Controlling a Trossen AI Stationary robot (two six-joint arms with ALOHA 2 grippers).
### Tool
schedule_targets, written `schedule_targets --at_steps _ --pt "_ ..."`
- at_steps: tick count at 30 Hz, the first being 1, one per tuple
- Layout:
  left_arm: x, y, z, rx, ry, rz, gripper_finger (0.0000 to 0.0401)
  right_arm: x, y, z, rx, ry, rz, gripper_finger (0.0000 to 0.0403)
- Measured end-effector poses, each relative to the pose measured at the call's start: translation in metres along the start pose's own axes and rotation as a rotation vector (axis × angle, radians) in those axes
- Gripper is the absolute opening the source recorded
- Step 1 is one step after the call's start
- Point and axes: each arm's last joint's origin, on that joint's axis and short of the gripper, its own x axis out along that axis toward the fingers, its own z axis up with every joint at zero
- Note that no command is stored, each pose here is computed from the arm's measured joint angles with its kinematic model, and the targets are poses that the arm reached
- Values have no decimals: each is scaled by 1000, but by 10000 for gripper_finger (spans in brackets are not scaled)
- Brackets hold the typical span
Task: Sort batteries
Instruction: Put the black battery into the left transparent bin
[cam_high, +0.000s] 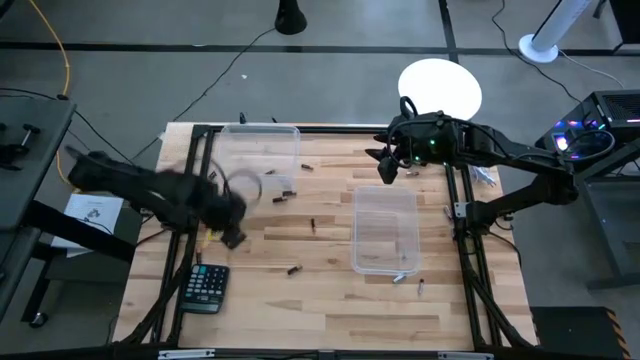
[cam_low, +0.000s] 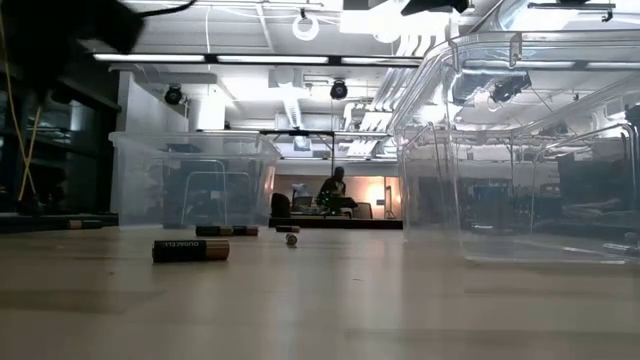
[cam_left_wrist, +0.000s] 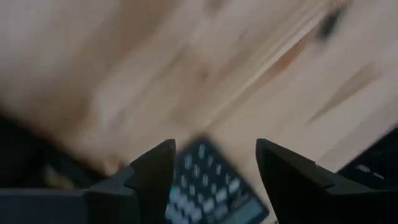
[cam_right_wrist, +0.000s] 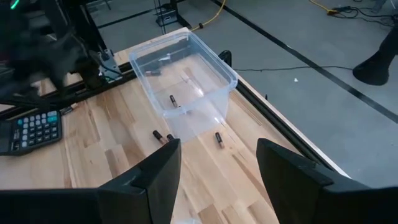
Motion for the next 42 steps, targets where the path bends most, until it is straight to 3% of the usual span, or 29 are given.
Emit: schedule_targets --at_steps 4,7,13,23,28,42 --pt "33 -10 -37 -165 125 130 214 1 -3 1 6 -1 -11 206" --pt "55 -11 -57 -218 195 223 214 1 -6 1 8 -2 -22 206" --pt "90 6 -66 -359 190 412 214 3 -12 3 0 -3 -45 206" --pt "123 24 -56 -647 148 388 213 4 -15 3 6 -2 -48 206" --pt "122 34 -55 -732 25 469 213 4 -15 3 6 -2 -48 206" --pt "135 43 -53 -893 -17 429 213 4 -14 3 39 -2 -47 206"
